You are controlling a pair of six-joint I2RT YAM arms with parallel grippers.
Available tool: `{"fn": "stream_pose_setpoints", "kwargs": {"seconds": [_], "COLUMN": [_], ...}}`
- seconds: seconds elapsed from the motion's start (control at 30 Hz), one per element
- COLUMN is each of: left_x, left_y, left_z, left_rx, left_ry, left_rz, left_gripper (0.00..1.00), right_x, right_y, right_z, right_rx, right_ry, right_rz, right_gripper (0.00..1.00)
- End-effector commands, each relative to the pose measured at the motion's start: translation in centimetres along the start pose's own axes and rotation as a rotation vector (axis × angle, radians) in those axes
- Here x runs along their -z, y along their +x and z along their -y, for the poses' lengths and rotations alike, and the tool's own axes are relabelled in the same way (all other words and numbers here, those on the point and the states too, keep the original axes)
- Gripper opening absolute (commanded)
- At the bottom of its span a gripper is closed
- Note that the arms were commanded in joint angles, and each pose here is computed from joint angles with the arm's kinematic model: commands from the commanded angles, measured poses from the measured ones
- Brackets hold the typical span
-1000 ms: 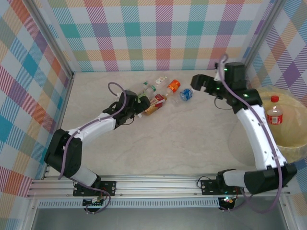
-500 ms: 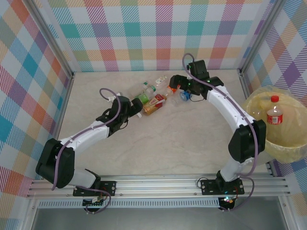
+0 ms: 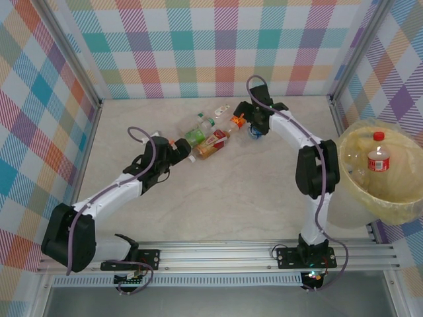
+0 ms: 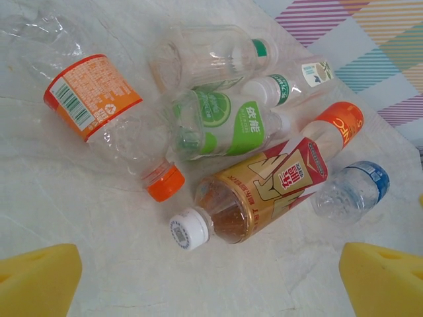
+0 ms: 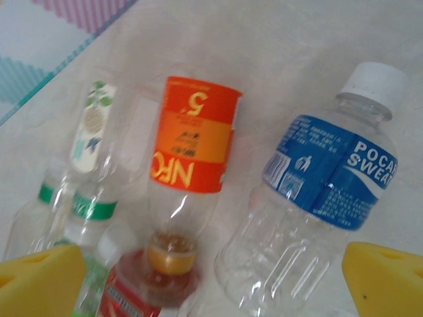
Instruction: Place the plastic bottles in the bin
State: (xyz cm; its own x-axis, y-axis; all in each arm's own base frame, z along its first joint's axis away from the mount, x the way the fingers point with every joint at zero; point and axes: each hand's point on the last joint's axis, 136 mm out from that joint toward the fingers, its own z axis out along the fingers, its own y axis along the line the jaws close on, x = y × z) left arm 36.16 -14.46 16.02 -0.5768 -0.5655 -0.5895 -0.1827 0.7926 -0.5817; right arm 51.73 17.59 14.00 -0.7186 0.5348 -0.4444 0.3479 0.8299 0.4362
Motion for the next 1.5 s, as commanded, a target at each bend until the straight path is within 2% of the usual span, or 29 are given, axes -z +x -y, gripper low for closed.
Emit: {"fn": "stream_pose_setpoints", "kwargs": {"seconds": [0.0, 0.43, 0.7, 1.07, 1.17, 1.27, 1.47], "left_x": [1.0, 1.4, 1.2, 0.6, 0.4, 0.3, -0.3], "left_y": [-0.3, -0.4, -0.3, 0.1, 0.1, 0.2, 0.4], "left_z": [-1.3, -2.1, -2.4, -2.3, -2.2, -2.2, -1.4], "left_rx": [0.021, 0.018, 0.025, 0.028, 0.031, 0.028, 0.024], "left_ry": [-0.026, -0.046, -0.058, -0.063, -0.063, -0.062, -0.037], "left_rz": [0.017, 0.027, 0.023, -0.001, -0.005, -0.009, -0.032], "left_gripper": [1.0, 1.0, 1.0, 1.0, 1.0, 1.0, 1.0], "right_x": [-1.2, -5.6, -6.4, -8.0, -7.6, -6.8, -3.7], "right_y": [-1.5, 2.2, 3.6, 4.8, 4.5, 3.9, 2.2], "right_z": [1.4, 4.4, 5.7, 5.7, 5.8, 5.6, 4.5], "right_rx": [-0.116, -0.14, -0.128, -0.122, -0.122, -0.098, -0.019], "right_ry": [0.074, 0.183, 0.216, 0.213, 0.21, 0.19, 0.109], "right_rz": [0.041, -0.084, -0.119, -0.178, -0.159, -0.122, -0.029], "right_gripper": [0.99, 0.93, 0.82, 0.78, 0.74, 0.65, 0.56]}}
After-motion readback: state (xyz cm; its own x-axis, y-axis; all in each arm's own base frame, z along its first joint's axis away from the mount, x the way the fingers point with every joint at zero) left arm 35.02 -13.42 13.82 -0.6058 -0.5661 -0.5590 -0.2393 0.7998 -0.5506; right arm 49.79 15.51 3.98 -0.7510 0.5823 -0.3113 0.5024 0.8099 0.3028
